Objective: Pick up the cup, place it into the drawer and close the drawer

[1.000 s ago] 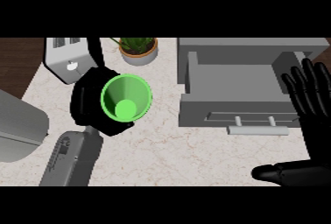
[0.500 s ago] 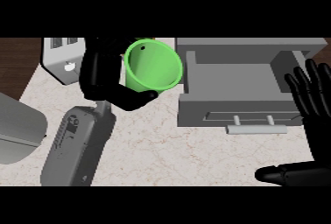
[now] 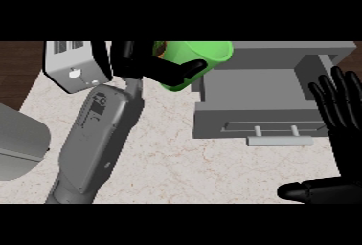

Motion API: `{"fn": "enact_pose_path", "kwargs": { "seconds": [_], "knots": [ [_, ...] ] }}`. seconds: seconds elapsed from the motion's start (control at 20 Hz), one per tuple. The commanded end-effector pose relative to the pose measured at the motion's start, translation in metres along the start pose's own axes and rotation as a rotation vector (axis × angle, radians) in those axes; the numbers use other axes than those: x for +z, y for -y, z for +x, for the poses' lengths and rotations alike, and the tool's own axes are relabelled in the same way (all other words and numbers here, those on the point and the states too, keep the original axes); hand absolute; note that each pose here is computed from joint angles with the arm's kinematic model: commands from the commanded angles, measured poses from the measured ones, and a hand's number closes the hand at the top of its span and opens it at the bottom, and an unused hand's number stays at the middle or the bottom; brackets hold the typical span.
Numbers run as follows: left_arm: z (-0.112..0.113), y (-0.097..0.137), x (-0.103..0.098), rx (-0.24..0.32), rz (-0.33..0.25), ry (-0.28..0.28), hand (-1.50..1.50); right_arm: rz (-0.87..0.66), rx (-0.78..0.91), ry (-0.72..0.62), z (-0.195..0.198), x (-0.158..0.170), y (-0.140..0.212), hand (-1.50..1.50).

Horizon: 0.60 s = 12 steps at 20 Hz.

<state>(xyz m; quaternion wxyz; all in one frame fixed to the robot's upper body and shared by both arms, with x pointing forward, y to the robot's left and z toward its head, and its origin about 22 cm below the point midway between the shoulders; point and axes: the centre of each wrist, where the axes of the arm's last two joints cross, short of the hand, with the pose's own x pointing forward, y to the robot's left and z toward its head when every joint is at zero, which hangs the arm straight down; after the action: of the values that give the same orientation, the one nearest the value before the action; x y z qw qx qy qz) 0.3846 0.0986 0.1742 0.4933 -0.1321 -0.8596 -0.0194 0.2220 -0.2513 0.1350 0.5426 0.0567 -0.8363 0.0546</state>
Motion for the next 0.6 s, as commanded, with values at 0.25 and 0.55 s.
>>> {"fn": "enact_pose_path", "kwargs": {
  "seconds": [0.25, 0.55],
  "knots": [
    [-0.021, 0.041, -0.028, -0.075, -0.004, -0.073, 1.50, 0.005, 0.018, 0.000, -0.007, 0.011, 0.000, -1.50],
    [-0.032, 0.051, -0.044, -0.086, 0.030, -0.100, 1.50, 0.006, 0.004, 0.004, -0.010, -0.002, 0.015, -1.50]
  ]
}}
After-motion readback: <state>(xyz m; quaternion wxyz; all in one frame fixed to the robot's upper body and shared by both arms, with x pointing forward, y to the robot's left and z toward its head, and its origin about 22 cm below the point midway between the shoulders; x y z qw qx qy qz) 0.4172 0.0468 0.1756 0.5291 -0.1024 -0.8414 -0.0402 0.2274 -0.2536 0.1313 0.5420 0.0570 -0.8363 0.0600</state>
